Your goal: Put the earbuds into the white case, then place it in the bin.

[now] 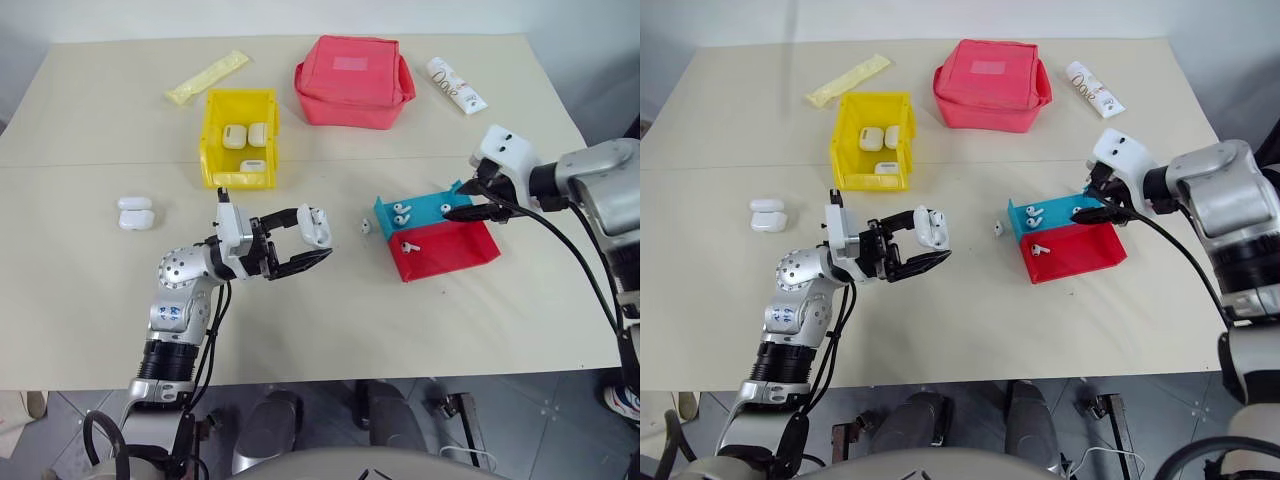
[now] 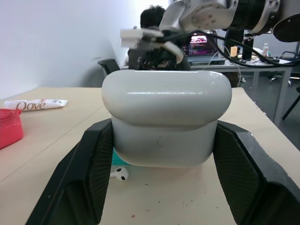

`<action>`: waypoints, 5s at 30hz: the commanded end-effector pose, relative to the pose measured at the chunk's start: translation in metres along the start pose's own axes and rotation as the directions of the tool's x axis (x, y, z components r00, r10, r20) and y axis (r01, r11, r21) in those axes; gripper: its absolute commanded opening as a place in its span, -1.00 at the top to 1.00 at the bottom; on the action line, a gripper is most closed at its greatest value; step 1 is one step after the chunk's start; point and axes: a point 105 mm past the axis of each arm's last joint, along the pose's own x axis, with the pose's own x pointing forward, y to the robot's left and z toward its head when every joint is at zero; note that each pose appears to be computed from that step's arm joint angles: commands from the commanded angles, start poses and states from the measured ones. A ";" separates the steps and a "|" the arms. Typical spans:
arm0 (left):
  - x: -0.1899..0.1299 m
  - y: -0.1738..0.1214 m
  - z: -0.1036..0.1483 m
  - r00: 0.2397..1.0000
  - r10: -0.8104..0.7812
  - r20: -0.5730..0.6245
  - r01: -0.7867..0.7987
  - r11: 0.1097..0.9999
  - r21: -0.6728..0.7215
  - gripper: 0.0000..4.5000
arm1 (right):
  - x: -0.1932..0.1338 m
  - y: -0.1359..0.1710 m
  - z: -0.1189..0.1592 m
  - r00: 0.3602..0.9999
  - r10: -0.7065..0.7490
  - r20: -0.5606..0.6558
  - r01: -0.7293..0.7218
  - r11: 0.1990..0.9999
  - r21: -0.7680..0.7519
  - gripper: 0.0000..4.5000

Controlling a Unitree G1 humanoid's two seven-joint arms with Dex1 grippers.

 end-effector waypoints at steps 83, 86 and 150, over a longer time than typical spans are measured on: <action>-0.023 -0.009 0.017 0.992 0.127 -0.027 -0.125 0.990 0.060 -0.24 | 0.080 0.022 0.064 0.983 0.165 -0.078 -0.177 0.967 -0.183 0.22; -0.023 -0.009 0.017 0.991 0.131 -0.029 -0.129 0.990 0.061 -0.24 | 0.081 0.022 0.063 0.983 0.165 -0.079 -0.176 0.967 -0.182 0.22; 0.043 -0.025 0.010 0.946 -0.308 0.097 0.315 0.946 -0.074 -0.24 | -0.032 0.179 0.084 0.493 0.068 0.867 -0.407 0.899 0.161 0.78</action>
